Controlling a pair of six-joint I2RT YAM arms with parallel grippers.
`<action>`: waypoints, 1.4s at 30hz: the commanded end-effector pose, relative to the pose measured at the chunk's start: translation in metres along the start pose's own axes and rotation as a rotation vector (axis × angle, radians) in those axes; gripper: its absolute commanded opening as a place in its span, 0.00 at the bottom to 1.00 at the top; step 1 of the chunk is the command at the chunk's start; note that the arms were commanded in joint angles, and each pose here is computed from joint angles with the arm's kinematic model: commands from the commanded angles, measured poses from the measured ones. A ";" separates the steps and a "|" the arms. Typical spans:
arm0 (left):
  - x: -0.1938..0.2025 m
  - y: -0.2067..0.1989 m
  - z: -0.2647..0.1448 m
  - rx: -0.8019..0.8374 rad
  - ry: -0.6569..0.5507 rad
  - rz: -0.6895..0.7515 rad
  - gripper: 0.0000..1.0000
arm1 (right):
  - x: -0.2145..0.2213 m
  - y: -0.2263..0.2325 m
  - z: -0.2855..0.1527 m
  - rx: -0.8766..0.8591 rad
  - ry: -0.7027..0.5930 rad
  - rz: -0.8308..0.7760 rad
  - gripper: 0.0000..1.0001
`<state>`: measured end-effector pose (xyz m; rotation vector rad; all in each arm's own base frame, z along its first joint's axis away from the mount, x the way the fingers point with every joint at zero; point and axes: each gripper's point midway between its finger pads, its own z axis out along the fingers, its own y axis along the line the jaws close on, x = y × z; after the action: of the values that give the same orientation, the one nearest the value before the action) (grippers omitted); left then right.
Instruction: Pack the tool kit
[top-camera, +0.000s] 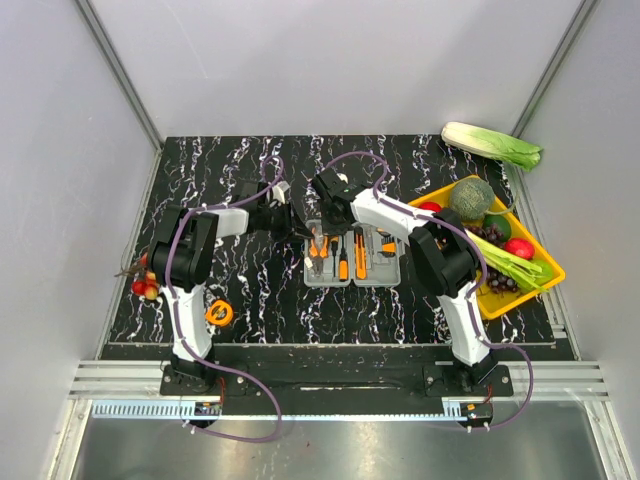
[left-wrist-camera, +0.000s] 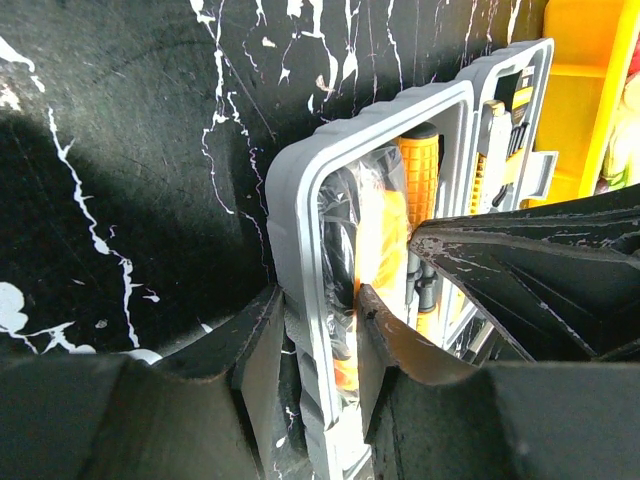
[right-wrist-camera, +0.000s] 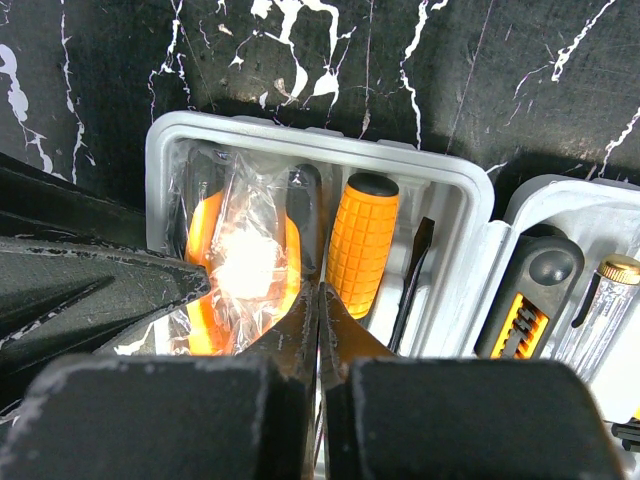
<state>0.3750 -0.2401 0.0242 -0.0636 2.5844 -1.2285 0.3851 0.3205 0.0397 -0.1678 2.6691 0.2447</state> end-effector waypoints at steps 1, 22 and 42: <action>0.090 0.081 0.010 -0.283 0.244 -0.162 0.00 | 0.004 0.004 0.001 -0.014 -0.001 -0.007 0.02; -0.018 -0.010 -0.043 -0.393 -0.085 0.104 0.66 | -0.051 0.028 -0.066 -0.141 -0.206 0.021 0.38; -0.009 -0.038 -0.013 -0.398 -0.055 0.120 0.23 | -0.007 0.011 -0.020 -0.084 -0.082 0.036 0.27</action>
<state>0.3635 -0.2533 0.0654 0.0196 2.7036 -0.7128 0.3807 0.3242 0.0713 -0.1438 2.5804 0.3651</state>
